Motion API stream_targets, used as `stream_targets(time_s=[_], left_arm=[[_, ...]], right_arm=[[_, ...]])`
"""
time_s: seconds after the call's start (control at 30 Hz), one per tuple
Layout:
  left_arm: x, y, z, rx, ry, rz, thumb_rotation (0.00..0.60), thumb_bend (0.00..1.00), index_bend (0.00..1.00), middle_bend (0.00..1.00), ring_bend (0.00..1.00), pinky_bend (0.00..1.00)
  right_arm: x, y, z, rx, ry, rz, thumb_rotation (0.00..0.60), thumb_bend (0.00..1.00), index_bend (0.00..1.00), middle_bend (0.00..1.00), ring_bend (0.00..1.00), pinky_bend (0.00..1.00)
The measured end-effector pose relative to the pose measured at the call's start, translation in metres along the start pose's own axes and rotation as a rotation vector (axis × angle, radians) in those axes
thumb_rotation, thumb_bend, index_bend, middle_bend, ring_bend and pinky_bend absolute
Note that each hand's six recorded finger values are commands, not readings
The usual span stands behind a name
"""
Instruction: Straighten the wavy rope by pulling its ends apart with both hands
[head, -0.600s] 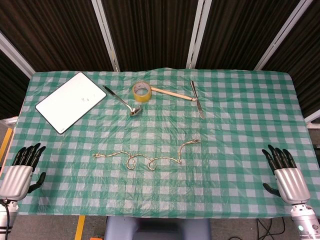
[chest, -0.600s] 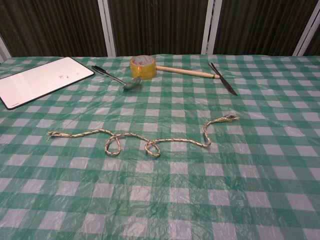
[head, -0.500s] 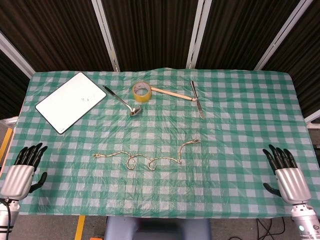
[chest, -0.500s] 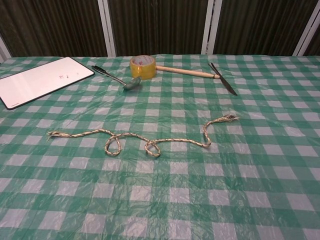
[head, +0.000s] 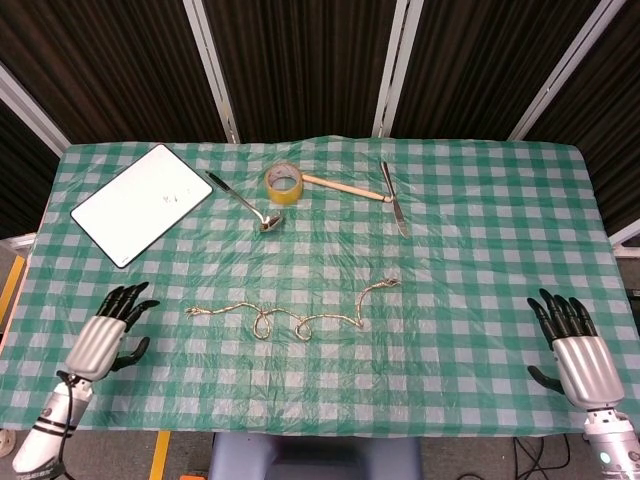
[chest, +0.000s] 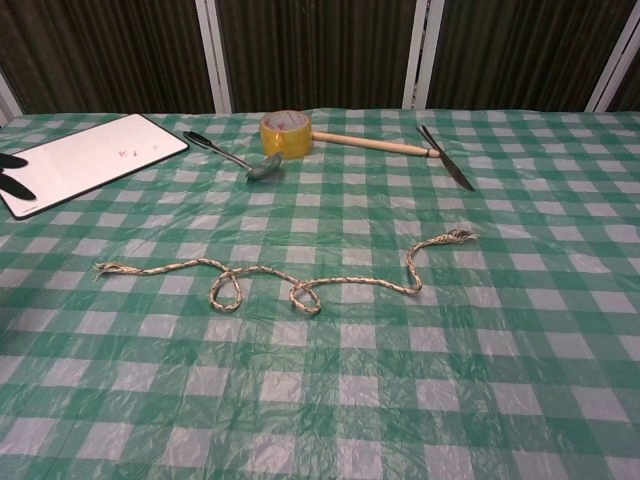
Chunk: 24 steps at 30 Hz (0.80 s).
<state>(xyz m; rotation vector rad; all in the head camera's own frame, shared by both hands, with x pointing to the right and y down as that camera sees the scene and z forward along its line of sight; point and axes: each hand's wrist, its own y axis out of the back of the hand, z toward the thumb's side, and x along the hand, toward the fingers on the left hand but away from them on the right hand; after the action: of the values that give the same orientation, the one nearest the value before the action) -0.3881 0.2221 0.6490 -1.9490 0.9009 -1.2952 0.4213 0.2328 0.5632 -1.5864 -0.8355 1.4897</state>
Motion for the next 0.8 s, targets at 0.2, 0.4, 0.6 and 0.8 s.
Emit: stream_targets(time_s=[0.2,0.4,0.6,0.8], left_arm=[[0.035,-0.032,0.012,0.007,-0.040,-0.010,0.600,0.46,0.38,0.00,0.00,0.01],[0.061,-0.047,0.021,0.071,-0.047,0.000,0.600,0.46,0.39,0.01,0.00,0.01],[0.074,-0.058,0.019,0.091,-0.028,-0.006,0.600,0.43,0.42,0.03,0.00,0.01],[0.084,-0.070,0.015,0.108,-0.009,-0.013,0.600,0.43,0.47,0.05,0.00,0.01]], right_arm=[[-0.003,-0.003,-0.001,0.009,-0.011,0.010,0.600,0.24,0.00,0.00,0.00,0.00],[-0.005,-0.005,0.000,0.017,-0.018,0.017,0.600,0.24,0.00,0.00,0.00,0.00],[-0.006,-0.006,0.000,0.012,-0.017,0.021,0.600,0.24,0.00,0.00,0.00,0.00],[-0.005,-0.005,0.000,0.010,-0.018,0.015,0.600,0.24,0.00,0.00,0.00,0.00]])
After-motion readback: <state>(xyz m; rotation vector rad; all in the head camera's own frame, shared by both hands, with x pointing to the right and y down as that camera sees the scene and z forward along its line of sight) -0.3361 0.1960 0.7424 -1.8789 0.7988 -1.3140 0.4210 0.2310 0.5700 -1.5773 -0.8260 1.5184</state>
